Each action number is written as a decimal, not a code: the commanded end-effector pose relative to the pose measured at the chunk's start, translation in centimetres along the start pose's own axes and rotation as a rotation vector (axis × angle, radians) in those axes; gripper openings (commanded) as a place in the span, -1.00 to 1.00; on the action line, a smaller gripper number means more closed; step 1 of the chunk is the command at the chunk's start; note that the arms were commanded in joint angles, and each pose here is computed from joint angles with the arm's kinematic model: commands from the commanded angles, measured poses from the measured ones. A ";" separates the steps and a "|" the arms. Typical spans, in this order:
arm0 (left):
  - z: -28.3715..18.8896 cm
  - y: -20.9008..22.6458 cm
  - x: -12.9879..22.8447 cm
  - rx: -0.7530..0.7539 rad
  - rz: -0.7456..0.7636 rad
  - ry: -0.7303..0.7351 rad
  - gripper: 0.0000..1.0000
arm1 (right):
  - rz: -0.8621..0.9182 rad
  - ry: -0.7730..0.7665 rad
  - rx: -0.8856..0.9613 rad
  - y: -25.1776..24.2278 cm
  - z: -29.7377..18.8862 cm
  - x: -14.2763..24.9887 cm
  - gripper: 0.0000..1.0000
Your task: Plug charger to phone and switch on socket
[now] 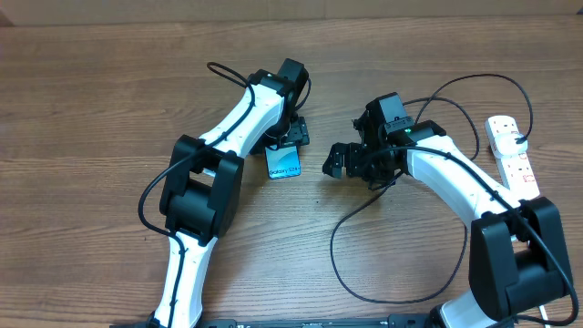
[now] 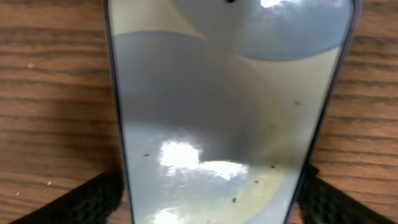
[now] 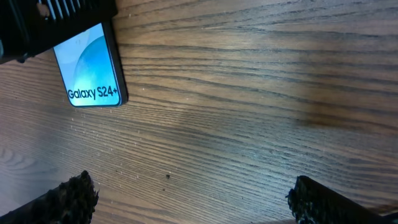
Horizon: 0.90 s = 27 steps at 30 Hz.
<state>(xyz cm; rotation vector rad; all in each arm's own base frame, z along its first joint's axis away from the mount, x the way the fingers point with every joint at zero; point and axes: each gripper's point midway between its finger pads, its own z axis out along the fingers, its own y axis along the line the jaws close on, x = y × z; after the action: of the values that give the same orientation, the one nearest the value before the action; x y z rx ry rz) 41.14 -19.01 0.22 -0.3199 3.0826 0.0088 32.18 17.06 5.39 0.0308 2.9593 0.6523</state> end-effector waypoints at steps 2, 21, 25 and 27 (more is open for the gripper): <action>1.6 1.4 1.2 -0.055 0.009 0.043 0.65 | -0.002 -0.007 -0.018 0.4 -0.3 0.0 1.00; 0.3 -0.8 4.7 0.251 0.182 0.295 0.33 | -0.097 0.081 -0.188 4.8 2.4 1.7 1.00; 0.3 -0.6 4.8 0.250 0.200 0.300 0.37 | -0.079 0.093 -0.219 6.2 5.5 1.6 1.00; 0.2 -0.6 5.0 0.256 0.211 0.308 0.38 | -0.053 0.092 -0.225 6.6 7.0 1.4 1.00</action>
<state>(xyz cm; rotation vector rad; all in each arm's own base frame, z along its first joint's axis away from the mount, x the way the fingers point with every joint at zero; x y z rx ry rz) 37.96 -20.15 0.95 -0.0547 3.2874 -0.3850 32.05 24.60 3.69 -0.1782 2.8923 0.9564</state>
